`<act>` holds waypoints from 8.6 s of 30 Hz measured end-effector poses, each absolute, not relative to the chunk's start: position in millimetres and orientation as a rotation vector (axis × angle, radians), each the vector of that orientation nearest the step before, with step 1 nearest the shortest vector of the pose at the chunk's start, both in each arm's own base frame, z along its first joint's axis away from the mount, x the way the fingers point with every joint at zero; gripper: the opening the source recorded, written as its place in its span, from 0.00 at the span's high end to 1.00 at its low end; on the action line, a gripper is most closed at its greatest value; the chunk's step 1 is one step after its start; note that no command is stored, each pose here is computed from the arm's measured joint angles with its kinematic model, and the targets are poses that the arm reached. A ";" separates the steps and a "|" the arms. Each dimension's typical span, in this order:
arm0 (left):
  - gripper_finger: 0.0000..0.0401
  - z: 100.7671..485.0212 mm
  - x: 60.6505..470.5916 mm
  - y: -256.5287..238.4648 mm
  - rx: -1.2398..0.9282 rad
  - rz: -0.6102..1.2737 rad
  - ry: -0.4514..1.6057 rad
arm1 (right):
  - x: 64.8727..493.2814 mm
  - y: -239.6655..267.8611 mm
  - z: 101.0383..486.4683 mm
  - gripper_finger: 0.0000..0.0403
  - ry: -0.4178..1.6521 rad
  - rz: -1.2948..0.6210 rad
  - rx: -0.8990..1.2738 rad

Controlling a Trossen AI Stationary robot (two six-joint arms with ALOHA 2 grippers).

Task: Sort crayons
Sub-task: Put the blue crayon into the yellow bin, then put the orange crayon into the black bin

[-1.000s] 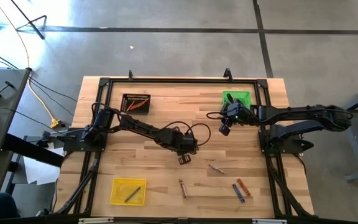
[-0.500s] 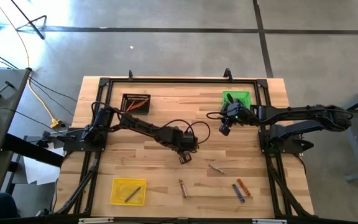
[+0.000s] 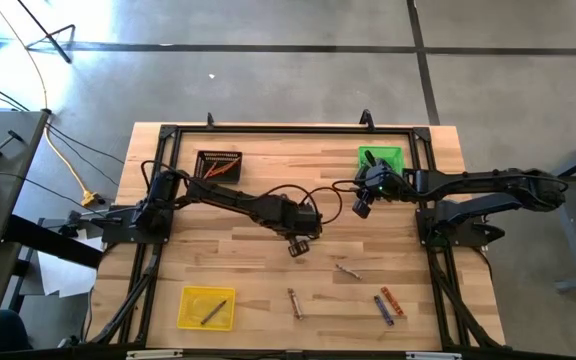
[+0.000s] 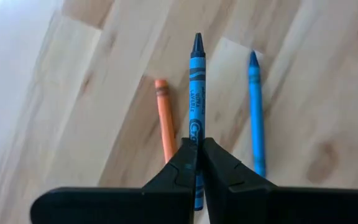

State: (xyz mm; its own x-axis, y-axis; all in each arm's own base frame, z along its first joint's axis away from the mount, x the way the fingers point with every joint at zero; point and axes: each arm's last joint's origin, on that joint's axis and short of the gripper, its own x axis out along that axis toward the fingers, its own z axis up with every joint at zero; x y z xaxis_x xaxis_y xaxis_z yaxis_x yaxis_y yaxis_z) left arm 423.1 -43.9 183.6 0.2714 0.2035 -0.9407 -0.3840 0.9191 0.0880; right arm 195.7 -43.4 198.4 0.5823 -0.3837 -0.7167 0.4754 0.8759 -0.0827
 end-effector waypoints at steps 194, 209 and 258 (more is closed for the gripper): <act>0.99 123.5 440.0 9.4 -0.313 0.338 1.483 | 194.1 -42.9 197.0 0.78 0.828 -0.508 0.122; 1.00 148.3 428.5 11.0 -0.259 0.382 1.485 | 194.1 -42.9 196.9 0.78 0.828 -0.508 0.122; 1.00 213.8 236.5 138.8 -0.548 1.052 1.378 | 189.8 -42.1 193.4 0.78 0.872 -0.537 0.176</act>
State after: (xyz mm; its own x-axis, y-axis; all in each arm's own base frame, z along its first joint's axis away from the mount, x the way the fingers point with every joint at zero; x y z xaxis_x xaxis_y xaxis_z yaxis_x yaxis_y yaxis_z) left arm 236.5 138.8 213.8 -0.1320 0.2767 -0.9518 -0.8454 0.4699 0.2539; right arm 189.8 -42.1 193.4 0.5214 -0.3756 -0.7662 0.5156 0.8541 -0.0678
